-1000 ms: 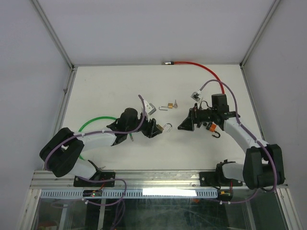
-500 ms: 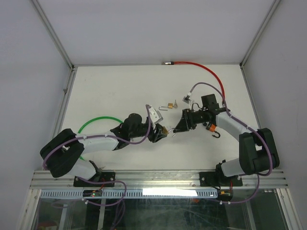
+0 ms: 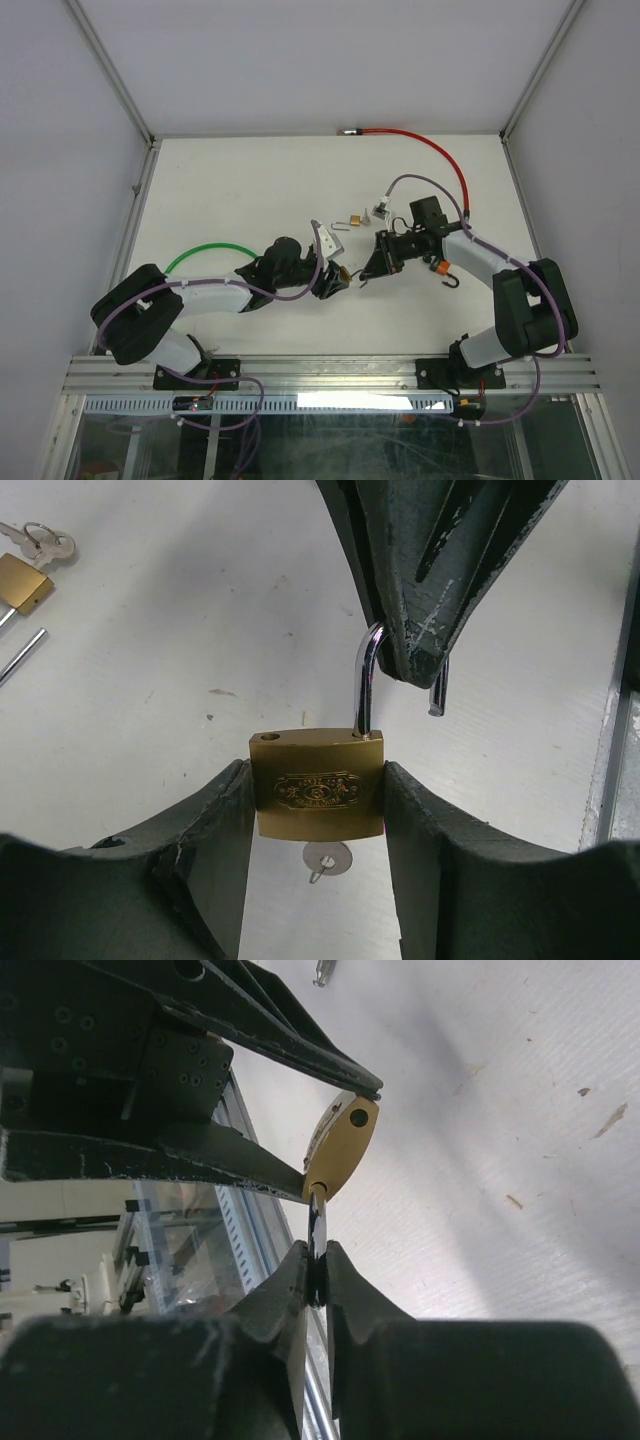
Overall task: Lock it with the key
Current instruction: Pick up the lock from the center of the board, then lock the lock.
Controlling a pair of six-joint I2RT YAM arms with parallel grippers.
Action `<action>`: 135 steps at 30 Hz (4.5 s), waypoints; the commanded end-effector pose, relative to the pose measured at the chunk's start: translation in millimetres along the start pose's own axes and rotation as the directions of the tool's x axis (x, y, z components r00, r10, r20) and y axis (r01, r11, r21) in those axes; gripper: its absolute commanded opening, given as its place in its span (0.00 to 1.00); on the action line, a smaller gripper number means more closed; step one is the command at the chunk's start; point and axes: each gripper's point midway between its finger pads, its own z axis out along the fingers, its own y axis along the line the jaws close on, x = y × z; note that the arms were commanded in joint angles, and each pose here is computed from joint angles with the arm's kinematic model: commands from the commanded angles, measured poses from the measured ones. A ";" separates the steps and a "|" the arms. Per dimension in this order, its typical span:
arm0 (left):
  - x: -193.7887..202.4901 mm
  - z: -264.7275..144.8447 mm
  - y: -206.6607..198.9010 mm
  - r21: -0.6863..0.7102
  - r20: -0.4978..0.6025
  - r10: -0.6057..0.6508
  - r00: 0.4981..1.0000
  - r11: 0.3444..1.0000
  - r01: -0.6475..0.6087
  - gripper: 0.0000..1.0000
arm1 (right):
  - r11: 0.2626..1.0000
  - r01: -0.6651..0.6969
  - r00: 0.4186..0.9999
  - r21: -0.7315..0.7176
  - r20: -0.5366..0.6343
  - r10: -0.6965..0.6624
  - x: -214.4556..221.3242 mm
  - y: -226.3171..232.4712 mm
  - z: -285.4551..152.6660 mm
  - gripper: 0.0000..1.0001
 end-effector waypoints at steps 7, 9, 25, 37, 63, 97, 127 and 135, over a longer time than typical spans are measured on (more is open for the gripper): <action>-60.9 1.5 0.6 -0.028 0.176 -0.003 0.984 1.000 0.008 0.33 | 0.989 0.129 0.991 -0.066 0.037 -0.127 -20.7 25.4 -5.9 0.00; -63.6 -2.4 0.0 -0.033 0.188 -0.025 0.982 0.999 0.032 0.47 | 0.986 0.146 0.989 -0.080 0.049 -0.142 -23.4 30.8 -9.3 0.00; -95.7 -87.0 -41.7 0.064 0.517 0.002 0.856 0.997 -0.041 0.99 | 0.946 0.296 0.950 -0.131 0.139 -0.278 -30.5 60.3 -31.6 0.00; -80.7 -76.6 -80.8 0.276 0.498 0.023 0.867 0.943 -0.184 0.90 | 0.788 0.601 0.795 -0.133 0.201 -0.573 -8.9 85.6 -44.4 0.00; -69.2 -4.6 -57.1 0.045 0.298 0.086 0.951 0.994 -0.104 0.45 | 0.750 0.656 0.750 -0.082 0.184 -0.636 -3.0 81.1 -46.3 0.00; -34.6 -7.0 -90.0 0.259 0.197 0.178 0.964 0.939 -0.226 0.00 | 0.573 0.819 0.572 -0.015 0.090 -0.815 26.4 54.8 -44.2 0.35; -43.0 -10.8 -97.2 0.288 0.235 0.142 0.962 0.935 -0.208 0.00 | 0.574 0.815 0.579 -0.086 0.054 -0.814 43.0 45.2 -27.0 0.00; -32.1 -13.4 -104.7 0.353 0.223 0.153 0.963 0.908 -0.226 0.00 | 0.495 0.867 0.498 -0.050 0.048 -0.866 38.5 48.0 -32.4 0.00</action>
